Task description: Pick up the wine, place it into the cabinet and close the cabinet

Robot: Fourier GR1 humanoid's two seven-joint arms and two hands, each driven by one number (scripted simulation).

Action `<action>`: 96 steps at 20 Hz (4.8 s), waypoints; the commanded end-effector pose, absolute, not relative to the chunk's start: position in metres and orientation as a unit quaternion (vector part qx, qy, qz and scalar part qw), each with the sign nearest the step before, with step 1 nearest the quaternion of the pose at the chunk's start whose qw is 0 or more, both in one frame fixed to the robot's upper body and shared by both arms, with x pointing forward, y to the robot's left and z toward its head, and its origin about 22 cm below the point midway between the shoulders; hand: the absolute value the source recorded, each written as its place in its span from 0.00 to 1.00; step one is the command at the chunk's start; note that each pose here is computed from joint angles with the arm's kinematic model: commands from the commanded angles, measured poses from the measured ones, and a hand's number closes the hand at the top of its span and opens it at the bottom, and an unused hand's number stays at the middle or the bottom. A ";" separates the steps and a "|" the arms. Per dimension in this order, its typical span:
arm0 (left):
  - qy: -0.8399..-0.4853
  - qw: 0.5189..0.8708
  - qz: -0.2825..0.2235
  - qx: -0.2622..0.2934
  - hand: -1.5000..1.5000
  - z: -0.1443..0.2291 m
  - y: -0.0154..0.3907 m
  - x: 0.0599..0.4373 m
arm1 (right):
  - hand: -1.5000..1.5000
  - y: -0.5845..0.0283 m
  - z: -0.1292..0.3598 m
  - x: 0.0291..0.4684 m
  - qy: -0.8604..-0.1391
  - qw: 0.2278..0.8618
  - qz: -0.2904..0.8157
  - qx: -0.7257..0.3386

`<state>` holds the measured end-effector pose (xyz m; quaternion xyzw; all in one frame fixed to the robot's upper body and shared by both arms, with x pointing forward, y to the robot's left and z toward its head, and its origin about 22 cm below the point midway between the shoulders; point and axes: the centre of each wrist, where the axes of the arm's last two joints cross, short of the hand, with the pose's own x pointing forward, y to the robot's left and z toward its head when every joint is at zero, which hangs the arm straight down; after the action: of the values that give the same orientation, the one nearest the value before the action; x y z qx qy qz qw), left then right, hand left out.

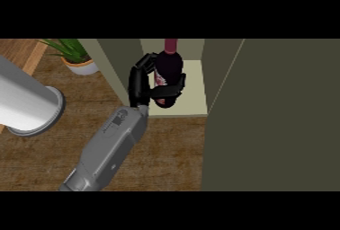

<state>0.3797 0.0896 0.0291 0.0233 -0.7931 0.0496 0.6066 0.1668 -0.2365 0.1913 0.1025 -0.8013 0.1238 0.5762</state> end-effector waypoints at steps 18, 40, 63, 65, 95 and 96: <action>-0.816 0.571 0.045 0.078 1.00 0.045 0.093 0.428 | 0.00 -0.229 0.203 0.151 -0.805 0.563 0.134 0.127; -0.788 0.600 0.116 0.081 1.00 0.027 0.117 0.431 | 0.00 -0.227 0.203 0.144 -0.809 0.554 0.142 0.136; -0.786 0.593 0.089 0.151 0.00 0.010 0.140 0.426 | 0.00 -0.225 0.196 0.168 -0.815 0.542 0.145 0.146; -0.781 0.601 0.093 0.141 0.00 0.002 0.124 0.420 | 0.00 -0.222 0.204 0.160 -0.812 0.547 0.146 0.143; -0.799 0.591 0.105 0.025 0.00 -0.021 0.124 0.404 | 0.00 -0.217 0.201 0.151 -0.801 0.556 0.153 0.163; -0.799 0.590 0.111 0.021 0.00 -0.034 0.130 0.396 | 0.00 -0.215 0.198 0.157 -0.809 0.546 0.146 0.162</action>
<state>0.4173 0.1123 0.0040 0.0170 -0.8188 0.0764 0.5688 0.1704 -0.2166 0.1905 0.1506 -0.7998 0.1461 0.5623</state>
